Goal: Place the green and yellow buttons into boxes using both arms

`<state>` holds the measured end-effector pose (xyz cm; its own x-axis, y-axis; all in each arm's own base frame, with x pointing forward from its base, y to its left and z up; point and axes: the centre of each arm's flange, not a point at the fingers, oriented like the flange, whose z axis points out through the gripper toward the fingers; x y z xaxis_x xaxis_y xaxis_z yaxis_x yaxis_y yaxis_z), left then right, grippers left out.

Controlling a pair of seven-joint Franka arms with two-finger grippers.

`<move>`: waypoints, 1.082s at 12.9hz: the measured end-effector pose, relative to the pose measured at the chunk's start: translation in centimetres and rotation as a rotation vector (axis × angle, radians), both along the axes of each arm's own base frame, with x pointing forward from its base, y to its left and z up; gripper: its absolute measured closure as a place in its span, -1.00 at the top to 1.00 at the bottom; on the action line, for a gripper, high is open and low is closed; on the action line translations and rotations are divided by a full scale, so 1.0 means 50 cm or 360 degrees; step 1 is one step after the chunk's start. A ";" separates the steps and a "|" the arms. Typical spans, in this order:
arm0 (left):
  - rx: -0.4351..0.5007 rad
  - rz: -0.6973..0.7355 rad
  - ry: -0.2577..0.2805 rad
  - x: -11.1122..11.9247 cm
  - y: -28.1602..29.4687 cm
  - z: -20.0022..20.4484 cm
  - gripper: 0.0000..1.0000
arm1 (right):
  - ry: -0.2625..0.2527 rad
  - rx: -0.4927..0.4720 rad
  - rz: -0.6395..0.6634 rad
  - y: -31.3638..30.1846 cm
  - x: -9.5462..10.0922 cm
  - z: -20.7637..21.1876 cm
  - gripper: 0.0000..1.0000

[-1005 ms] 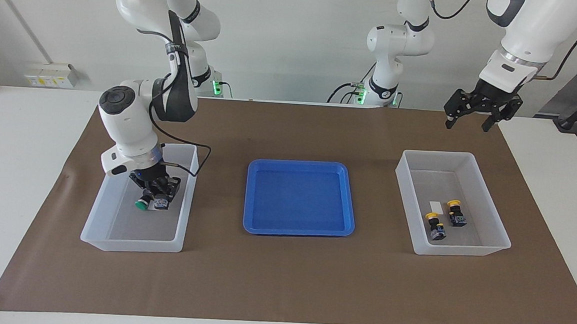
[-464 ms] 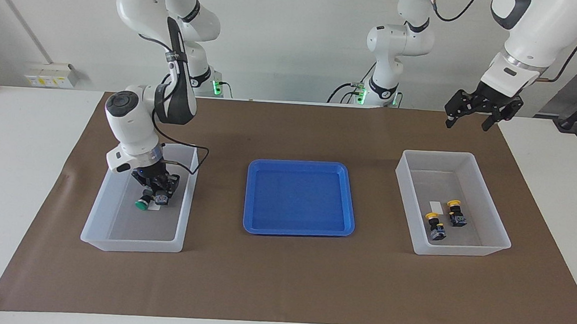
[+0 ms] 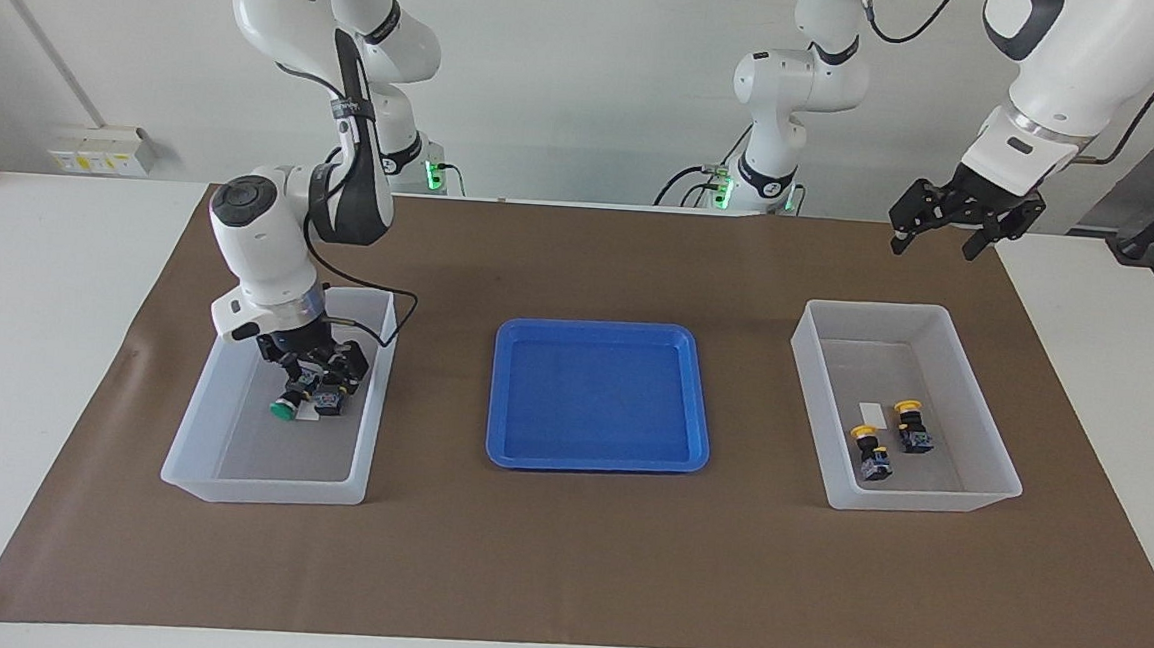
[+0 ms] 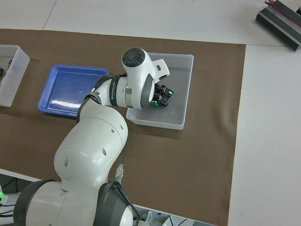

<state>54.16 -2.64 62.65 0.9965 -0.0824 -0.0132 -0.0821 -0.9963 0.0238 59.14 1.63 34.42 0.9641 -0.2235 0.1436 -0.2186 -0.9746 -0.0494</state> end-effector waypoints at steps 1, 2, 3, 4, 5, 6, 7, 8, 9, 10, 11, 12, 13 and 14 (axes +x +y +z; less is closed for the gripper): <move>0.0000 0.0000 0.0000 0.000 0.000 0.000 1.00 | 0.0010 0.0003 -0.0004 0.003 0.009 0.032 1.00; 0.0000 0.0000 0.0000 0.000 0.000 0.000 1.00 | 0.0036 0.0003 -0.0006 0.002 0.019 0.073 1.00; 0.0000 0.0000 0.0000 0.000 0.000 0.000 1.00 | 0.0064 -0.0009 -0.0003 -0.003 0.029 0.125 1.00; 0.0000 0.0000 0.0000 0.000 0.000 0.000 1.00 | 0.0083 -0.0035 0.0006 -0.007 0.034 0.175 1.00; 0.0000 0.0000 0.0000 0.000 0.000 0.000 1.00 | 0.0102 -0.0069 0.0017 -0.012 0.034 0.226 1.00; 0.0000 0.0000 0.0000 0.000 0.000 0.000 1.00 | 0.0121 -0.0082 0.0017 -0.014 0.028 0.270 1.00; 0.0000 0.0000 0.0000 0.000 0.000 0.000 1.00 | 0.0138 -0.0087 0.0016 -0.015 0.017 0.310 1.00; 0.0000 0.0000 0.0000 0.000 0.000 0.000 1.00 | 0.0158 -0.0089 0.0013 -0.016 0.003 0.350 1.00; 0.0000 0.0000 0.0000 0.000 0.000 0.000 1.00 | 0.0174 -0.0089 0.0011 -0.017 -0.012 0.386 1.00; 0.0000 0.0000 0.0000 0.000 0.000 0.000 1.00 | 0.0189 -0.0089 0.0008 -0.019 -0.030 0.425 1.00; 0.0000 0.0000 0.0000 0.000 0.000 0.000 1.00 | 0.0198 -0.0090 0.0016 -0.020 -0.049 0.463 1.00; 0.0000 0.0000 0.0000 0.000 0.000 0.000 1.00 | 0.0207 -0.0091 0.0040 -0.026 -0.068 0.498 1.00; 0.0000 0.0000 0.0000 0.000 0.000 0.000 1.00 | 0.0213 -0.0094 0.0067 -0.039 -0.081 0.527 1.00; 0.0000 0.0000 0.0000 0.000 0.000 0.000 1.00 | 0.0217 -0.0097 0.0101 -0.057 -0.091 0.558 1.00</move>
